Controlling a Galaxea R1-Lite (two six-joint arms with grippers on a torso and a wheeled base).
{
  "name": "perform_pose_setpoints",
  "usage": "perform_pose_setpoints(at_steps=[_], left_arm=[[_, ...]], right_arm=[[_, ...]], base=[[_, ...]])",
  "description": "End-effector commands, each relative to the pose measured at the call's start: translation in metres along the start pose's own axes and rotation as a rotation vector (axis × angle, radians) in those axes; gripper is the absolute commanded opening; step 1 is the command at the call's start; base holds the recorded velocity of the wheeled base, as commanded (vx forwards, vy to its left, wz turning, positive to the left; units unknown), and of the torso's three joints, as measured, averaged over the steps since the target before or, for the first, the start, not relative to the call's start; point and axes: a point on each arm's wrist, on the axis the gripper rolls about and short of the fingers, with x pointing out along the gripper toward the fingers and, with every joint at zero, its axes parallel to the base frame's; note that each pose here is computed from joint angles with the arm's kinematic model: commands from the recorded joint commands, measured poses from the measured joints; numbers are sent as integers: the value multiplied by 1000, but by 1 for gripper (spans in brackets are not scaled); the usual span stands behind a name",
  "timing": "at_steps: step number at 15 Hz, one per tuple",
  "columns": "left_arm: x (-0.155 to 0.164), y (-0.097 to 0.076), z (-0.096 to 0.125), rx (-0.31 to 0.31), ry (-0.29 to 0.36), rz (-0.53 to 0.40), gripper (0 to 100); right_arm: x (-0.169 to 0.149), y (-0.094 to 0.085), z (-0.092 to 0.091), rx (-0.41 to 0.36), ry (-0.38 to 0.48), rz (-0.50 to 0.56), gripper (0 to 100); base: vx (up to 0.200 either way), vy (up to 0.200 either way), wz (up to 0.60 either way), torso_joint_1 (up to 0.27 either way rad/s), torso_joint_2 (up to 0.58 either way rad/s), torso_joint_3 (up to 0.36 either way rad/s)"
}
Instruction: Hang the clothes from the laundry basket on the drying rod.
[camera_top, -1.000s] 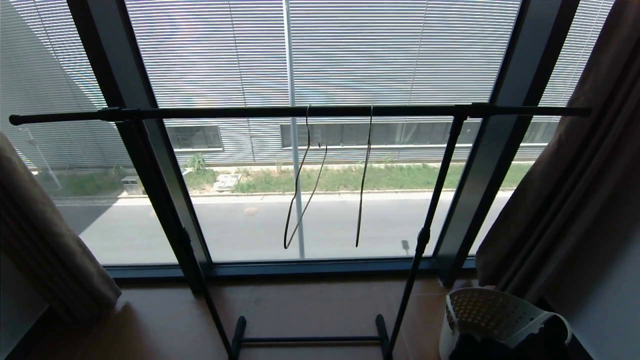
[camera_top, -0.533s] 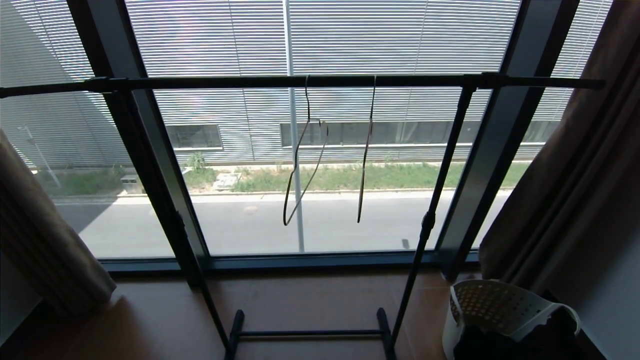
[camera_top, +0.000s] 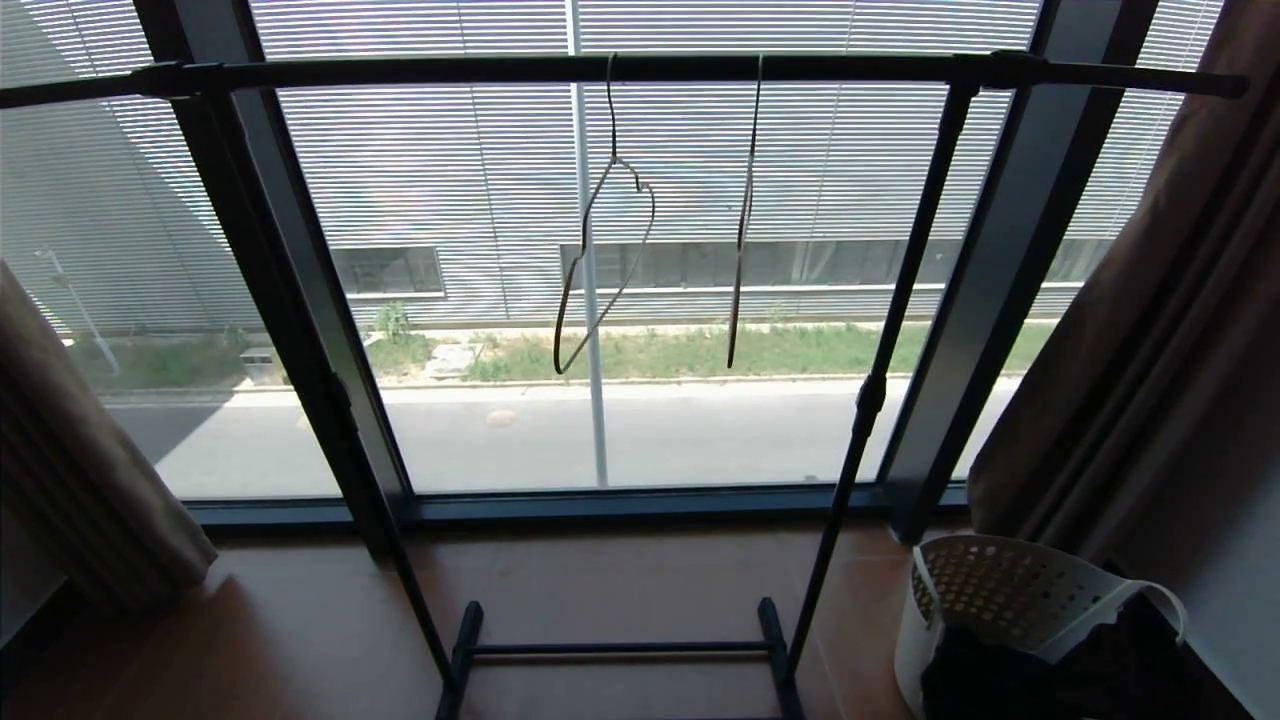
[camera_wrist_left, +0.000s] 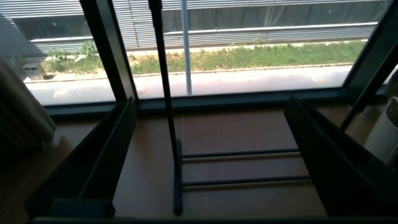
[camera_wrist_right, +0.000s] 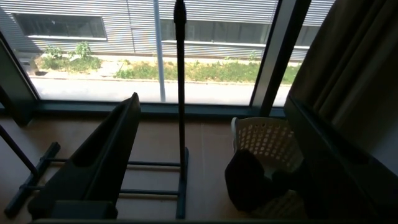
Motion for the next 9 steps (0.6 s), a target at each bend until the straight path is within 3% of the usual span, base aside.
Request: perform_pose_setpoints(at_steps=[1, 3, 5, 9], left_arm=[[0, 0, 0, 0, 2, -1, 100], [0, 0, 0, 0, 0, 0, 100], [0, 0, 0, 0, 2, -1, 100], [0, 0, 0, 0, 2, -2, 100]], right_arm=[[0, 0, 0, 1, -1, 0, 100], [0, 0, 0, 0, -1, 0, 100], [0, 0, 0, -2, -1, 0, 100], [0, 0, 0, 0, -1, 0, 100]], base=[[0, 0, 0, -134, 491, 354], [0, 0, 0, -117, 444, 334], [0, 0, 0, -44, 181, 134], [0, 0, -600, -10, 40, 31]])
